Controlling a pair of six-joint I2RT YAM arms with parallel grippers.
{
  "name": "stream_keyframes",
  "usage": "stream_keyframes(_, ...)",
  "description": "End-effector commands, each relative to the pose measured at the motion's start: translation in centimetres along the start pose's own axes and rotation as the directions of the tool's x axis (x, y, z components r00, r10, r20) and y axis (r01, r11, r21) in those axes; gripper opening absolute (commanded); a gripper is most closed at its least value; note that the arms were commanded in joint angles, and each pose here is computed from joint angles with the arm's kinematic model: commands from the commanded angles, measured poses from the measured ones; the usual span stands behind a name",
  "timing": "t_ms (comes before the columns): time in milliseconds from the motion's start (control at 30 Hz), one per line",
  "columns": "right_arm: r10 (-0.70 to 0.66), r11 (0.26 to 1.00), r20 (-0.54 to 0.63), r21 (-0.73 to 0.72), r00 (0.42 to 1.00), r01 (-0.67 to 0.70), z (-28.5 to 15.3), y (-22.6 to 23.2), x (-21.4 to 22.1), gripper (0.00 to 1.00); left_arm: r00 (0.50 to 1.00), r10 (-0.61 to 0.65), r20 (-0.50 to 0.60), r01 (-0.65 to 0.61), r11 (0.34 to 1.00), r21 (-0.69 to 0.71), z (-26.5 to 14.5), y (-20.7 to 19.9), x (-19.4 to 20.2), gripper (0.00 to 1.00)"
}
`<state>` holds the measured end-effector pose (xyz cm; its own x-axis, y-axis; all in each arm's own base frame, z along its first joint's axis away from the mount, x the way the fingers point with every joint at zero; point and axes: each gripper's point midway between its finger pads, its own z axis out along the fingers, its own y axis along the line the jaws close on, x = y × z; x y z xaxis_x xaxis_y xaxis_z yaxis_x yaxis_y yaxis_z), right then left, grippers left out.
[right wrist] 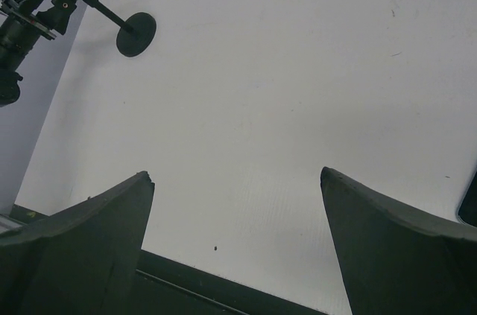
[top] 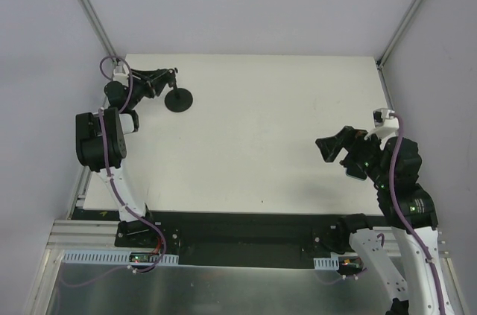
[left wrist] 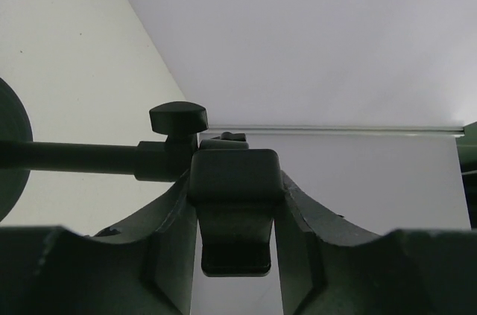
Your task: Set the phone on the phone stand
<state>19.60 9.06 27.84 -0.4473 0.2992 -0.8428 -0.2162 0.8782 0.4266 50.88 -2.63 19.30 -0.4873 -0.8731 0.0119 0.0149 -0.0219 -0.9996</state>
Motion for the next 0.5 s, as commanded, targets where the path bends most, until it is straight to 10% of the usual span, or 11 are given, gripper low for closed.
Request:
stream_keyframes(0,0.050,0.997,0.019,-0.065,0.999,-0.049,0.5,1.2,-0.2,0.96,0.994,0.113,0.014,-0.114,0.983,0.142,-1.1,-5.1,2.2,0.19)
stream_keyframes(100,0.080,0.993,-0.008,-0.082,0.997,-0.081,1.3,1.3,0.4,0.96,0.991,0.120,0.053,-0.128,0.977,0.169,-3.1,-6.9,4.7,0.00)
stream_keyframes(467,0.248,0.928,-0.224,-0.224,0.943,-0.297,7.4,6.2,5.7,0.96,0.928,0.245,0.282,-0.252,0.968,-0.012,-10.3,-4.2,16.1,0.00)
